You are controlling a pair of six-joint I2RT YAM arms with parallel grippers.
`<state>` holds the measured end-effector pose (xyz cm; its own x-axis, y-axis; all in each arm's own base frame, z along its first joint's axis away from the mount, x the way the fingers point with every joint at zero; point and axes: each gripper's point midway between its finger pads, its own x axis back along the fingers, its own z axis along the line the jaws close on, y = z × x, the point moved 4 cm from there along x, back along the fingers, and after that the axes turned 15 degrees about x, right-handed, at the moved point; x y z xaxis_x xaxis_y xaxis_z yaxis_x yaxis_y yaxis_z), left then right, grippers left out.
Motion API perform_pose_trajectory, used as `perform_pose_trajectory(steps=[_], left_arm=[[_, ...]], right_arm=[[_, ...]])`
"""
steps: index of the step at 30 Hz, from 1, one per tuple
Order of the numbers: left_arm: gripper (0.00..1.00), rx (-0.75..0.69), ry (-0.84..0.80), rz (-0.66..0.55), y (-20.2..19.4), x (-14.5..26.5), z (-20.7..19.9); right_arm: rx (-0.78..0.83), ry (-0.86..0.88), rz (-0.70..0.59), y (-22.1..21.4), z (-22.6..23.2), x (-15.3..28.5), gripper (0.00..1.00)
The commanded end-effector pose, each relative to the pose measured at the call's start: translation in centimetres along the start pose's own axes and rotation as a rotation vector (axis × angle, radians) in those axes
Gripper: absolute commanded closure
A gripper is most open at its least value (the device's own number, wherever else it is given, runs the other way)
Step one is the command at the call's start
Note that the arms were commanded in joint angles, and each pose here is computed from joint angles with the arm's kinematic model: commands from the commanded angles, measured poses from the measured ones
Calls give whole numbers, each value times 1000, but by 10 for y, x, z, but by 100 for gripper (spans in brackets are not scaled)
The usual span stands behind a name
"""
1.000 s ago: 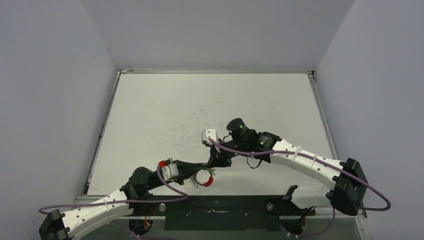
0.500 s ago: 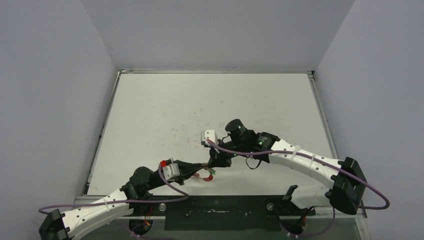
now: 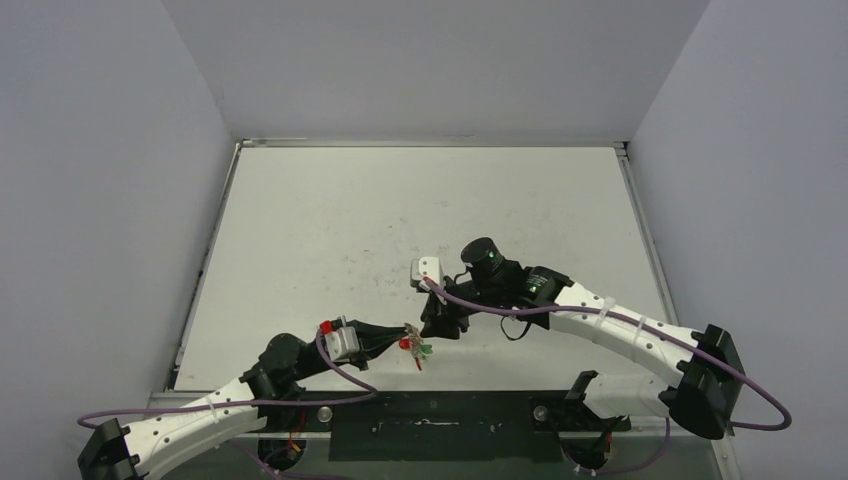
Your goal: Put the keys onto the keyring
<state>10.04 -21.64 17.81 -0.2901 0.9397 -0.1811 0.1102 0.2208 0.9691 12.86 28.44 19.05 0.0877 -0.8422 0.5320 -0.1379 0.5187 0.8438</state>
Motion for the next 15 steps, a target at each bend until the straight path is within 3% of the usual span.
perform_pose_trajectory(steps=[1, 8, 15], left_arm=[[100, -24, -19, -114, 34, -6, -6], [100, -20, -21, -114, 33, -6, -6], [100, -22, -18, -117, 34, -6, -6]], right_arm=[[77, -23, -125, 30, -5, 11, 68], [91, 16, -158, 36, -5, 6, 83], [79, 81, -143, 31, -3, -2, 86]])
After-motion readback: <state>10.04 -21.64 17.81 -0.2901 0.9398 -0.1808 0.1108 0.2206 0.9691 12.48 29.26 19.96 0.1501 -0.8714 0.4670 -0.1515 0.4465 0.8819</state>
